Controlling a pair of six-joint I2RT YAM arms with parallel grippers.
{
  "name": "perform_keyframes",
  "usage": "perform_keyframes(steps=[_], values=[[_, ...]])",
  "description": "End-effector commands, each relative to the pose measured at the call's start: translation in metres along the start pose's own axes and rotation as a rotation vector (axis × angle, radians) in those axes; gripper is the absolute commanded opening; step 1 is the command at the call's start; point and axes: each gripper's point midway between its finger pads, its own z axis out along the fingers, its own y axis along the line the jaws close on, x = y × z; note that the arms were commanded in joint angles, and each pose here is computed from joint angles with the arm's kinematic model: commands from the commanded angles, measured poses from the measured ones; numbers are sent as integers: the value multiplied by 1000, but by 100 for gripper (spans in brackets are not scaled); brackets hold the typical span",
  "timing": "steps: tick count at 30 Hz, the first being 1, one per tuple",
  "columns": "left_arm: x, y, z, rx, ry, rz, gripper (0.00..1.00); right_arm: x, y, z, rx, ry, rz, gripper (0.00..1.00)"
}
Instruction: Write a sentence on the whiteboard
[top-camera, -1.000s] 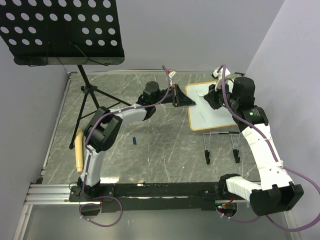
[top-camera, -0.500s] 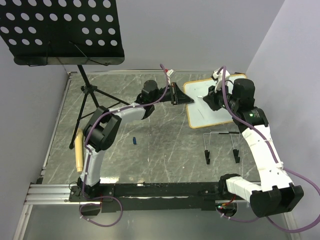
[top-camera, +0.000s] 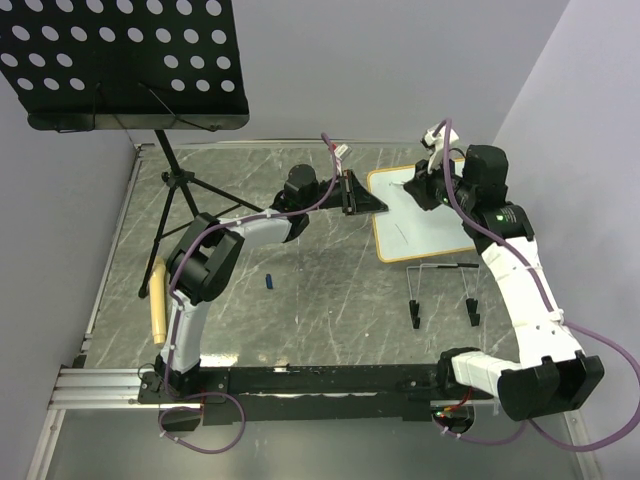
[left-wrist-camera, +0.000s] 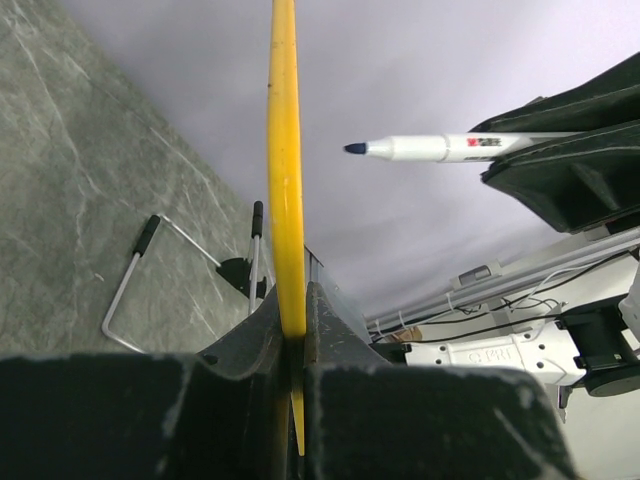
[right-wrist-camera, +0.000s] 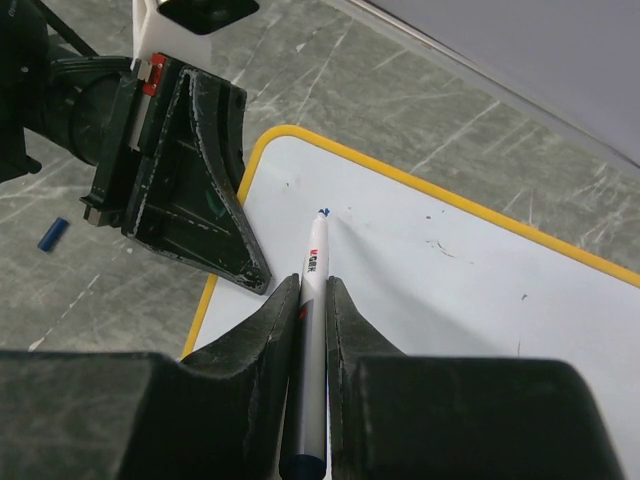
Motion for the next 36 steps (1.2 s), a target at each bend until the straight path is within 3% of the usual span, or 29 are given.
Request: perform_keyframes(steps=[1,15,36], values=[[-34,-85,-3,166,-95,159,1,-22,-2,-1,1,-60,-15,0],[-32,-89,-2,178,-93,157,1,-15,-4,9,9,-31,-17,0],[-38,-91,0,180,-97,178,1,22,15,-12,-35,41,-22,0]])
